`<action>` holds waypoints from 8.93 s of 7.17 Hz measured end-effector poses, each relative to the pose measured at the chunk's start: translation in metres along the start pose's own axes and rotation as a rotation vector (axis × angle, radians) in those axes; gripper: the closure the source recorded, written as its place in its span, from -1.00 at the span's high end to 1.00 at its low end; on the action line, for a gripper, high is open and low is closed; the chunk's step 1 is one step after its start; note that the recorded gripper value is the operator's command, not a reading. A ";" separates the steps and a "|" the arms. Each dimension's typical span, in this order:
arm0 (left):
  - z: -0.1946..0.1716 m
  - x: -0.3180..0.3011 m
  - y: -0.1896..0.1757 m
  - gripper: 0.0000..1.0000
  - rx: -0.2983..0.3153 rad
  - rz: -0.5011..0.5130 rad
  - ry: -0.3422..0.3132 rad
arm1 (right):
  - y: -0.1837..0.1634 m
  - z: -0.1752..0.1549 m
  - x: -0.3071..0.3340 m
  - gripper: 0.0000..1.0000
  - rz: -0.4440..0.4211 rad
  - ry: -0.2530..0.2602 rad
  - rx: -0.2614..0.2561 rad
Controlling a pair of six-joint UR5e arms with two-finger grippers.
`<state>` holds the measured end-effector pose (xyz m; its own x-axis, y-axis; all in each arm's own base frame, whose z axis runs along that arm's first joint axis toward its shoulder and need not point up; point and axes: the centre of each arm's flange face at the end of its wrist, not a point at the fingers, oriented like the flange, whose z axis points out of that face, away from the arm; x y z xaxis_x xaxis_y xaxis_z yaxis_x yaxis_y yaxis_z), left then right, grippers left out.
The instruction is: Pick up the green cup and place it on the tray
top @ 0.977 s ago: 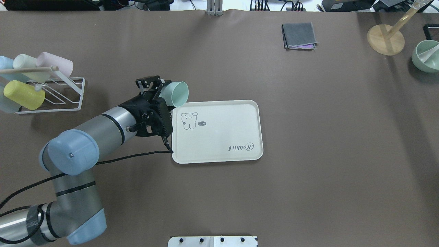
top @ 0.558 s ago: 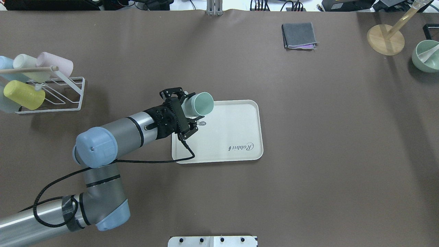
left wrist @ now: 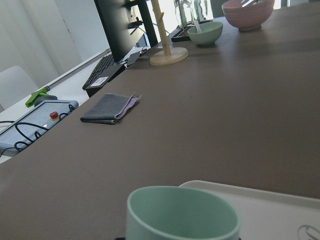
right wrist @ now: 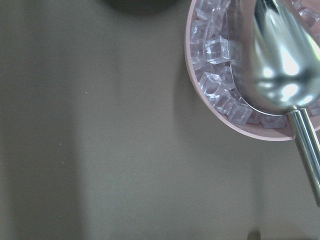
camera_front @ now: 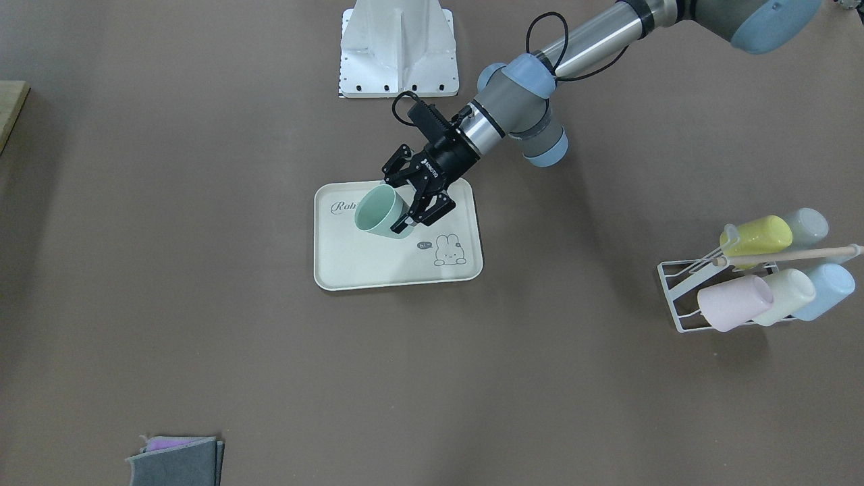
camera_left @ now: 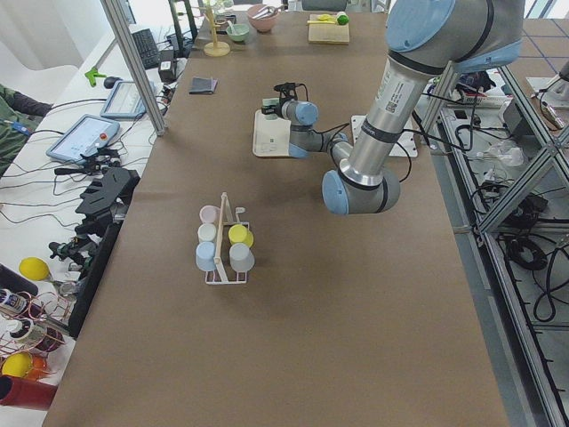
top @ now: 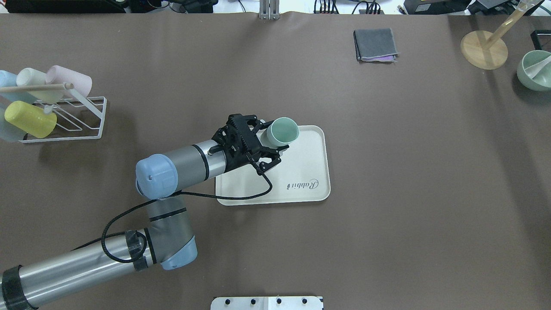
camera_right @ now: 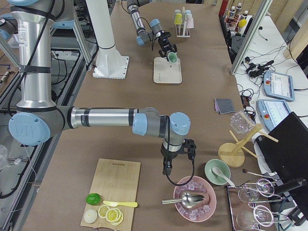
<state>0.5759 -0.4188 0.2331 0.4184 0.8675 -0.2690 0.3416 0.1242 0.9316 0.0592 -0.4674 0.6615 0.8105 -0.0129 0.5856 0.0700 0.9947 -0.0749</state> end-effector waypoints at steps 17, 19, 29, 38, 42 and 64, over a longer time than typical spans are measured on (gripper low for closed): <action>0.001 -0.026 0.078 0.97 -0.045 -0.137 0.139 | -0.001 -0.004 -0.004 1.00 -0.001 -0.013 0.004; -0.003 -0.029 0.079 0.97 -0.042 -0.133 0.138 | 0.000 -0.003 -0.004 1.00 0.001 -0.014 0.001; -0.023 -0.059 -0.068 0.97 -0.417 -0.011 -0.150 | 0.000 -0.003 -0.004 1.00 0.001 -0.018 0.000; -0.091 -0.211 -0.078 0.97 -1.001 0.065 -0.556 | -0.001 -0.005 -0.006 1.00 -0.003 -0.023 0.004; -0.261 -0.367 -0.068 0.97 -1.011 -0.459 -0.392 | -0.001 -0.005 -0.006 1.00 -0.002 -0.023 0.003; -0.626 -0.408 0.131 0.97 -1.111 -0.822 -0.546 | 0.004 -0.005 -0.010 1.00 -0.004 -0.060 0.005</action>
<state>-0.0766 -0.4550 0.6181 0.7738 0.1218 -0.6216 -0.0634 0.9913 0.1153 0.0546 -0.4641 0.6516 0.7741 -0.0106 0.6329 0.0697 0.9952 -0.0685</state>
